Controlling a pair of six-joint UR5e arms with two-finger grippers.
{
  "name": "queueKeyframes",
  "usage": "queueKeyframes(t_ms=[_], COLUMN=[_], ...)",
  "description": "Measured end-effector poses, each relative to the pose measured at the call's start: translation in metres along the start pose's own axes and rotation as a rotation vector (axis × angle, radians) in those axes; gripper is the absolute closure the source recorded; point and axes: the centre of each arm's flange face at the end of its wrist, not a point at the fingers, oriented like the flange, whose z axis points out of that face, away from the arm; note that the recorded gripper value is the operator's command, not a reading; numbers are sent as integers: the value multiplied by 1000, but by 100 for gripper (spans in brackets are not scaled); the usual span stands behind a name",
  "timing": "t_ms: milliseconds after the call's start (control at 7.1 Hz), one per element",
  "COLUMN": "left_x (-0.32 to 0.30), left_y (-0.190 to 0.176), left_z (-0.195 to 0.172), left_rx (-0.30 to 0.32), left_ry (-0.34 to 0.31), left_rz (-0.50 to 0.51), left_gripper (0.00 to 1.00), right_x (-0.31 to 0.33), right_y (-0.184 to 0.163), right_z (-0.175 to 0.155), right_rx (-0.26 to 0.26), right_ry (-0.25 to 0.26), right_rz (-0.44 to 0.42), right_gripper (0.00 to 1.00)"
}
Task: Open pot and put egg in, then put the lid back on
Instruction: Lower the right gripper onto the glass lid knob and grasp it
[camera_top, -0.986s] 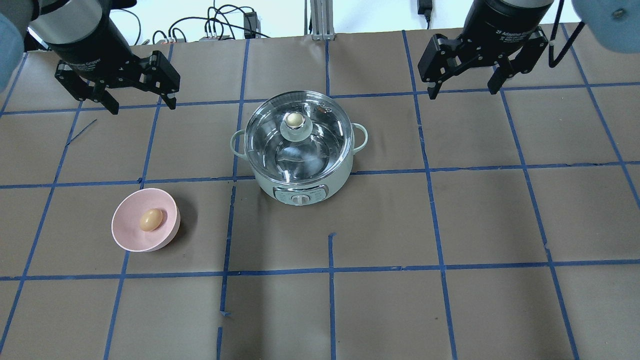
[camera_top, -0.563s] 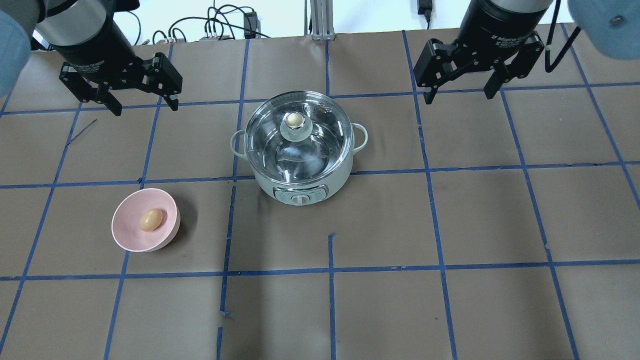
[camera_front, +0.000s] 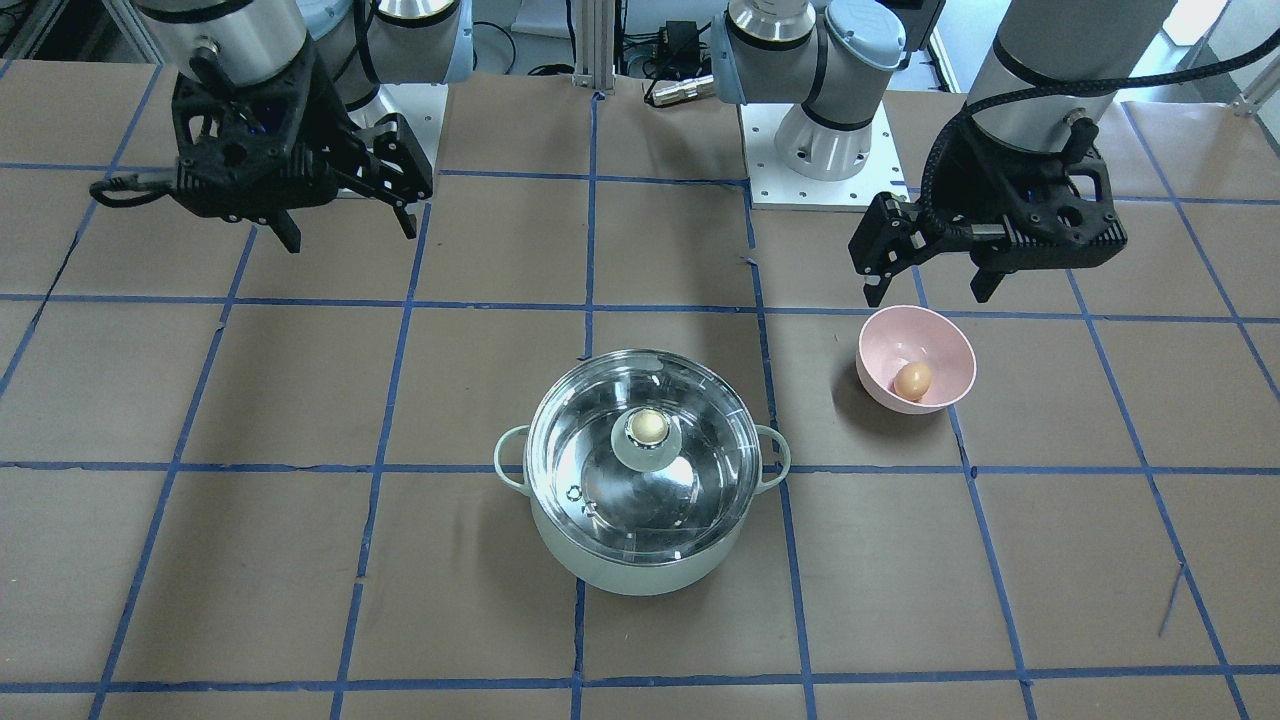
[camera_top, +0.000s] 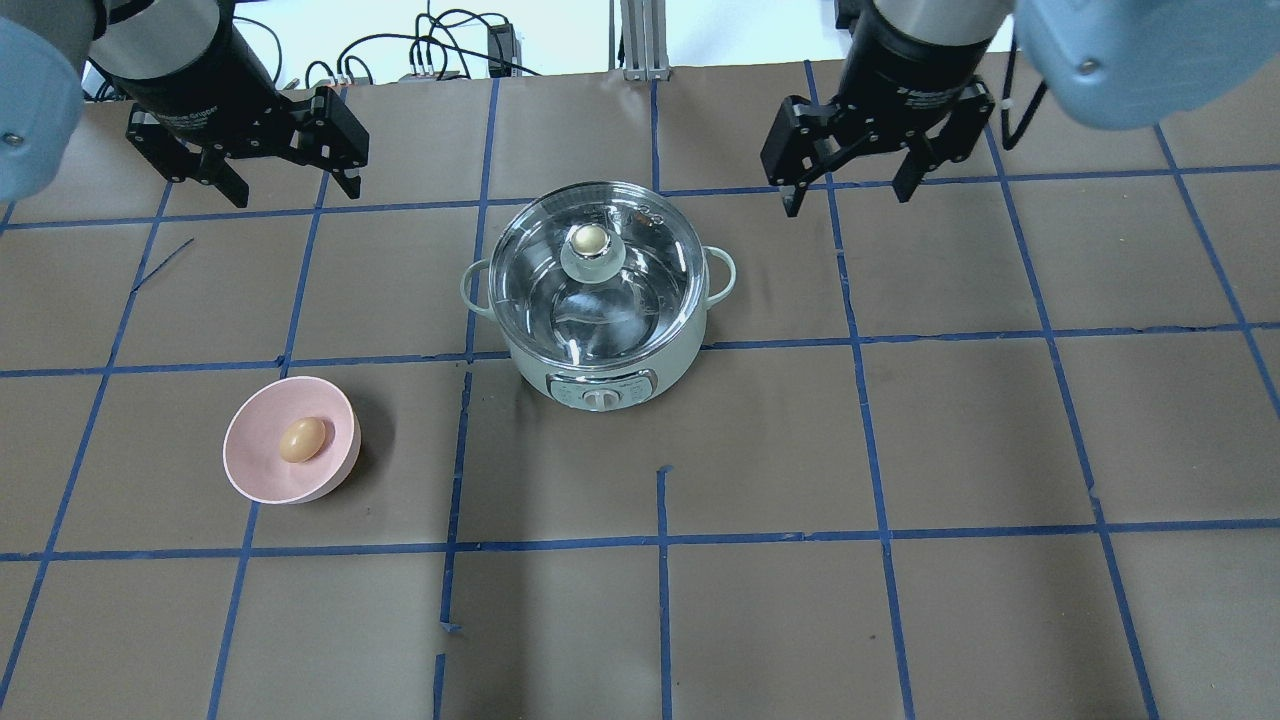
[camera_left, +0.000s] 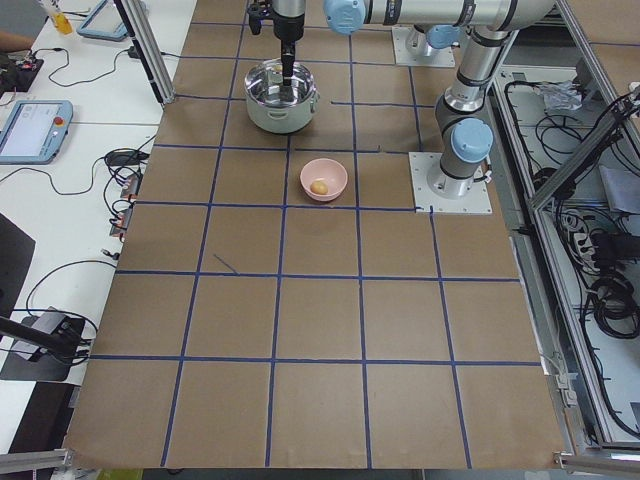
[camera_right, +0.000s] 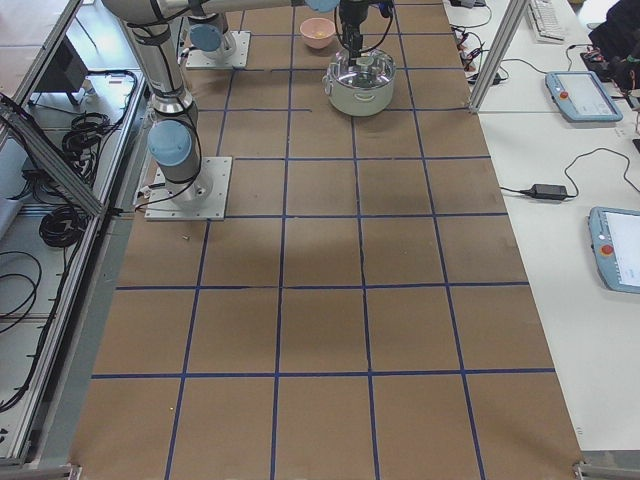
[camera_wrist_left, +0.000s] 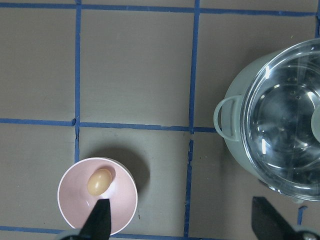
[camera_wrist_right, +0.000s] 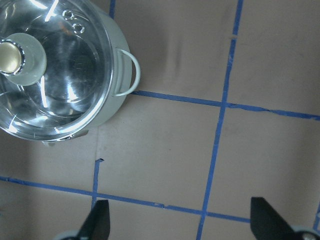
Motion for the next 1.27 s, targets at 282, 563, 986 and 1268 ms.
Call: queueKeyframes(t_ms=[282, 563, 986, 1268], left_x=[-2, -2, 2, -4], left_y=[-1, -1, -13, -6], left_z=[-3, 5, 38, 36], left_rx=[9, -6, -67, -75], left_ry=[7, 8, 8, -1], left_rz=[3, 2, 9, 43], left_gripper=[0, 0, 0, 0], right_x=[-40, -89, -135, -152], right_y=[-49, -79, -83, -83], right_z=[38, 78, 119, 140], right_rx=[32, 55, 26, 26], right_ry=[-7, -14, -17, -31], right_rz=[-82, -168, -235, -250], right_gripper=[1, 2, 4, 6])
